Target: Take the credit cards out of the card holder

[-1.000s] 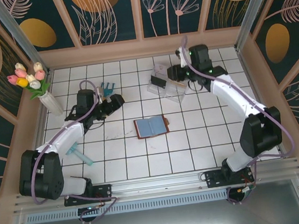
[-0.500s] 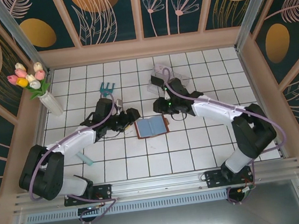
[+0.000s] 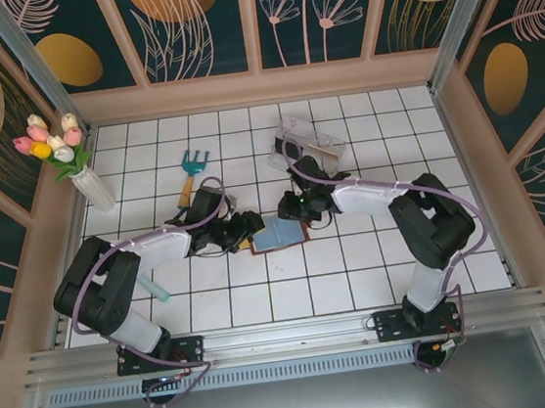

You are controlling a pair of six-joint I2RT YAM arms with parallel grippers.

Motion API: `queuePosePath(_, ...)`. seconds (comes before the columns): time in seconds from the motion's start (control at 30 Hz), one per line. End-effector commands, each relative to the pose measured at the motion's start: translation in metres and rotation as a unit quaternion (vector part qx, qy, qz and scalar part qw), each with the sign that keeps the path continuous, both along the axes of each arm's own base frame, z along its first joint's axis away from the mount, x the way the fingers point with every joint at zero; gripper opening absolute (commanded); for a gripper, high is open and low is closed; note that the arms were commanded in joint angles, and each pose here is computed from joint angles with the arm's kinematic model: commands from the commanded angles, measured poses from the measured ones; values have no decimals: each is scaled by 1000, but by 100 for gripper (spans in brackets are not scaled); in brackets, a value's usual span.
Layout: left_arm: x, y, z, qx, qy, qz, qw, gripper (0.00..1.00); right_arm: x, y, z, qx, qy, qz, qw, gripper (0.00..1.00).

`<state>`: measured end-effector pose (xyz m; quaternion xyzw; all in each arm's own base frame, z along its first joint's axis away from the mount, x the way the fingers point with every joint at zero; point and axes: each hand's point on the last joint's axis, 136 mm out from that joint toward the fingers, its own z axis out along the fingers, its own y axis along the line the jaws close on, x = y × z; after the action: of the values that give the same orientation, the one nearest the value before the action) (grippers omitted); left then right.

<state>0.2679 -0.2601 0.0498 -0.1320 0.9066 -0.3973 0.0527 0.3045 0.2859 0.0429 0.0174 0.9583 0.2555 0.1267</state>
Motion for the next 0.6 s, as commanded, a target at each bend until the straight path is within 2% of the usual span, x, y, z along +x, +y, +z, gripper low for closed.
queuePosePath(0.0,10,-5,1,-2,-5,8,1000,62,-6,-7,-21,-31,21,-4,999,31)
queuePosePath(0.33,15,-15,9,-21,-18,-12,1000,50,-16,-3,-39,-35,44,15,998,28)
queuePosePath(0.5,18,-19,16,-29,-49,-32,998,38,-19,-2,-44,-38,51,17,998,29)
queuePosePath(0.57,19,-25,20,-47,-62,-45,996,30,-19,-2,-45,-35,52,18,998,30)
